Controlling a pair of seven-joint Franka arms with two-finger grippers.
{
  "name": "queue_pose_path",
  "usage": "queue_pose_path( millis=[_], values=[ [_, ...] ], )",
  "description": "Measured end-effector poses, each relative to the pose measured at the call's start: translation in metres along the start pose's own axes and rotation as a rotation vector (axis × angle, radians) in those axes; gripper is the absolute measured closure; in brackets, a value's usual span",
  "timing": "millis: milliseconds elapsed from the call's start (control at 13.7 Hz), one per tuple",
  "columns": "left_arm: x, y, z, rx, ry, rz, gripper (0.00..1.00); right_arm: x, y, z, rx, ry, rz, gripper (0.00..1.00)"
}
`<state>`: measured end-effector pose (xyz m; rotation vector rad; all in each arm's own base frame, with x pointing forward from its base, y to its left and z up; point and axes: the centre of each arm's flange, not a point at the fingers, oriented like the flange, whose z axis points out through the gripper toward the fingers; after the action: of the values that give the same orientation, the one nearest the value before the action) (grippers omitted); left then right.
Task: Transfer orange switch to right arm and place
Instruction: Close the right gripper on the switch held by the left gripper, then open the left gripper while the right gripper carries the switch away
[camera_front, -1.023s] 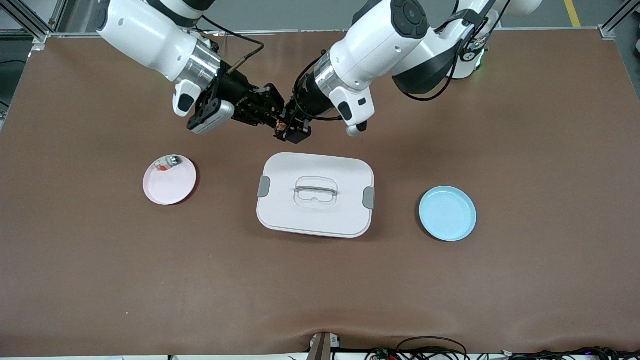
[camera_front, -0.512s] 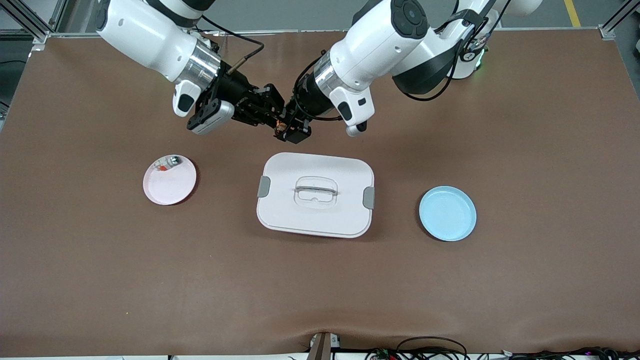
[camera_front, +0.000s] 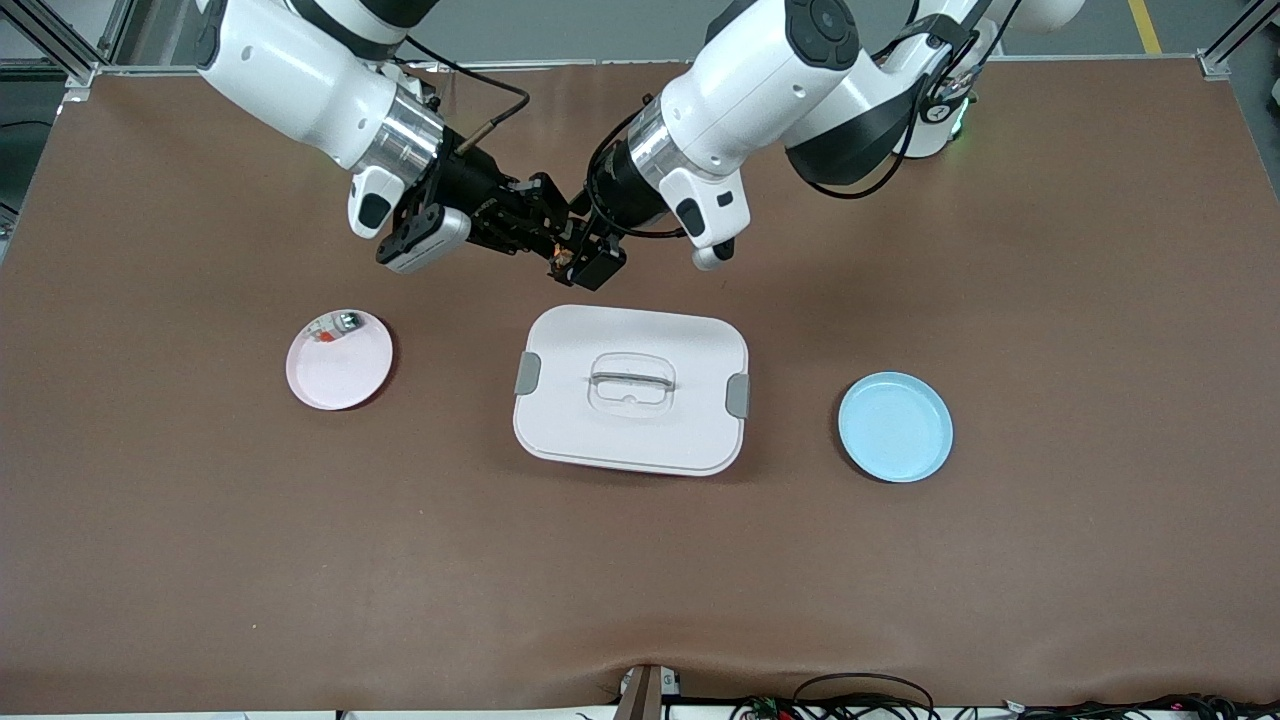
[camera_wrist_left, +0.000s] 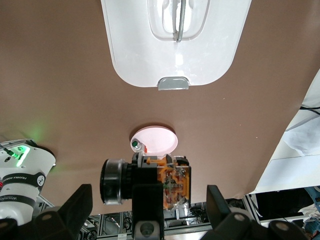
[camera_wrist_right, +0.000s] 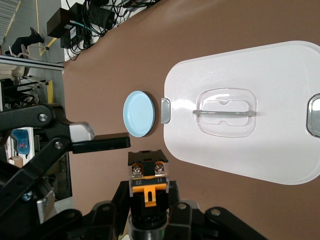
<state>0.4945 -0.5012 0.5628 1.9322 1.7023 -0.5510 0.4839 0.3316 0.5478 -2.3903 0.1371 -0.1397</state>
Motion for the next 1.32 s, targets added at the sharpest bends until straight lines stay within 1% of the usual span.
queue_pose_path(
  millis=[146,219,292,439,585,658,731,877,1023,1169,1316],
  values=[
    [0.0,0.0,0.0,-0.002,0.002,0.001,0.0,0.0,0.0,0.0,-0.001,0.0,-0.005,0.65],
    [0.001,0.001,0.0,-0.007,0.011,0.008,0.0,0.0,0.001,0.001,-0.003,-0.001,-0.03,0.65],
    [0.002,0.002,-0.001,-0.014,0.024,0.018,0.0,0.0,0.001,0.002,-0.006,-0.004,-0.089,0.65],
    [0.007,0.004,0.0,-0.025,0.061,0.047,0.0,0.001,0.005,0.006,-0.013,-0.024,-0.264,0.65],
    [0.024,0.012,-0.004,-0.028,0.093,0.091,0.0,0.004,0.014,0.009,-0.029,-0.047,-0.438,0.65],
    [0.039,0.019,-0.01,-0.022,0.109,0.116,0.0,0.007,0.02,0.009,-0.056,-0.061,-0.52,0.65],
    [0.055,0.025,-0.018,-0.004,0.131,0.148,0.0,0.01,0.029,0.007,-0.104,-0.084,-0.604,0.65],
    [0.09,0.033,-0.042,0.064,0.177,0.238,0.0,0.016,0.049,0.002,-0.208,-0.167,-0.745,0.65],
    [0.121,0.034,-0.067,0.147,0.208,0.337,0.0,0.023,0.073,-0.007,-0.289,-0.256,-0.861,0.65],
    [0.153,0.038,-0.089,0.219,0.219,0.434,0.0,0.029,0.098,-0.017,-0.374,-0.364,-0.969,0.65],
    [0.189,0.048,-0.11,0.255,0.215,0.516,0.0,0.034,0.118,-0.028,-0.436,-0.458,-1.057,0.65]
  ],
)
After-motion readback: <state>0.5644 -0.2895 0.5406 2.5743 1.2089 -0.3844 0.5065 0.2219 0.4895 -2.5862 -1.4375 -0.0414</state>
